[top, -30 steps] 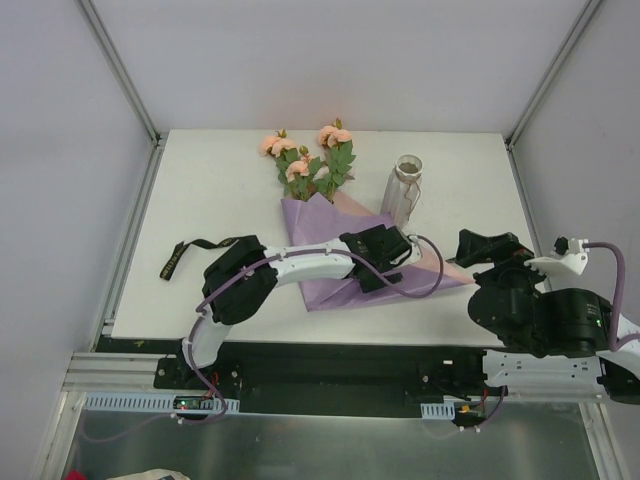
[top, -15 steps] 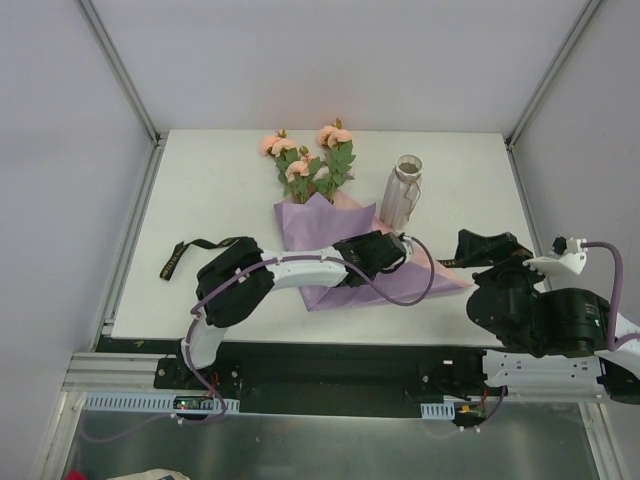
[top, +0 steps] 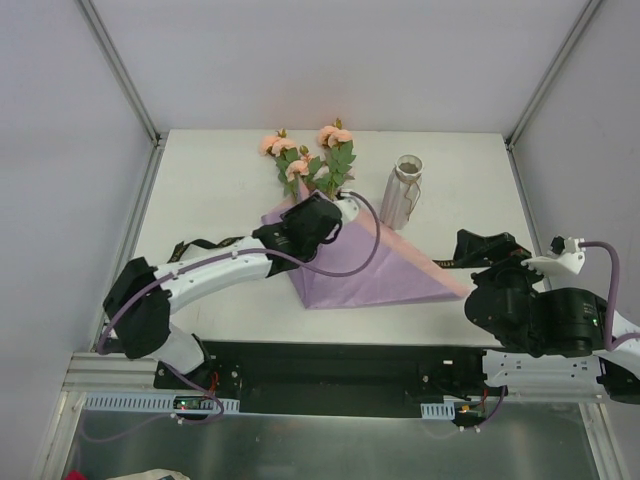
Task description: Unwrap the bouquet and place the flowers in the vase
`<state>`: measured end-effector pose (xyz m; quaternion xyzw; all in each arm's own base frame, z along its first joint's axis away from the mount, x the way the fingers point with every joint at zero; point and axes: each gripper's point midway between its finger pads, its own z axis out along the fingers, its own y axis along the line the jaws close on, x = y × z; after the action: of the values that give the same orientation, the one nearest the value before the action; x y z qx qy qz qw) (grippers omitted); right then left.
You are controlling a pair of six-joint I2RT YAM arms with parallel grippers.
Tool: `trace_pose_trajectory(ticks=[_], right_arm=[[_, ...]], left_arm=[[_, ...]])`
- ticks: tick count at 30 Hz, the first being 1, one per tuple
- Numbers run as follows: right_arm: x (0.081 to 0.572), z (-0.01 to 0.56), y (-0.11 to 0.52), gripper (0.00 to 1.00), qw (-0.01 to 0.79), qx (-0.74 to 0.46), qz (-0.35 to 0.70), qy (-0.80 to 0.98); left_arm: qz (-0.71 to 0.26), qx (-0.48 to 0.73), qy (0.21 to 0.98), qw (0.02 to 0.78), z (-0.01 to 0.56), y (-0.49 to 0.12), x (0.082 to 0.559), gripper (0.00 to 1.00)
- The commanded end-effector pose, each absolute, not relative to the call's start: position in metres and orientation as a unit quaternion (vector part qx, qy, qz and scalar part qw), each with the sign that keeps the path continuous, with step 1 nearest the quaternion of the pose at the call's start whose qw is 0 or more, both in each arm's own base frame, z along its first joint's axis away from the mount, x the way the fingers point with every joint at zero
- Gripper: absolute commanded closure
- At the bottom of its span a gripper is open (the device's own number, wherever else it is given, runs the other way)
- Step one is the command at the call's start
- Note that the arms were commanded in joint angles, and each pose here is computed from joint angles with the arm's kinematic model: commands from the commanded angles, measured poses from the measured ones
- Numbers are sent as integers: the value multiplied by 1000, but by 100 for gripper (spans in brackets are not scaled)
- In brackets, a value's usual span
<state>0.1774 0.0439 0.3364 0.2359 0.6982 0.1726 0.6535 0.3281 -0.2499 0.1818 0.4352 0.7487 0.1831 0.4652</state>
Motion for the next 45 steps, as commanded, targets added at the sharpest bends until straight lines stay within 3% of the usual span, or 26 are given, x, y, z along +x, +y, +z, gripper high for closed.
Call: trace_pose_trajectory(ticks=[1, 7, 10, 17, 22, 27, 34, 35, 37, 39, 42, 45], right_arm=[[178, 336, 7, 1, 703, 126, 34, 699], [179, 338, 16, 1, 706, 115, 23, 699], [180, 340, 22, 1, 708, 105, 12, 698], [182, 345, 32, 2, 710, 93, -1, 698], [182, 348, 35, 2, 711, 84, -10, 698], [183, 349, 39, 2, 712, 75, -20, 698], [185, 342, 57, 2, 708, 43, -51, 703], [185, 341, 59, 3, 707, 42, -53, 704], [186, 339, 65, 2, 705, 34, -60, 706], [186, 337, 67, 2, 702, 35, -59, 708], [186, 333, 68, 2, 700, 39, -55, 711], [186, 335, 71, 2, 701, 33, -60, 710]], left_arm=[[208, 389, 785, 435, 175, -188, 319, 57], [213, 355, 818, 400, 158, -127, 288, 56], [206, 364, 830, 369, 140, -108, 265, 37], [210, 361, 844, 336, 133, -75, 245, 23], [199, 380, 846, 317, 141, -66, 233, 1], [139, 395, 848, 325, 172, -79, 225, 1], [-83, 468, 809, 346, 257, -153, 198, 1], [-150, 499, 801, 293, 255, -164, 167, 1], [-191, 531, 791, 237, 259, -175, 152, 1], [-187, 521, 808, 201, 253, -175, 153, 1], [-137, 481, 818, 284, 255, -179, 197, 1], [-145, 469, 821, 292, 248, -195, 220, 1]])
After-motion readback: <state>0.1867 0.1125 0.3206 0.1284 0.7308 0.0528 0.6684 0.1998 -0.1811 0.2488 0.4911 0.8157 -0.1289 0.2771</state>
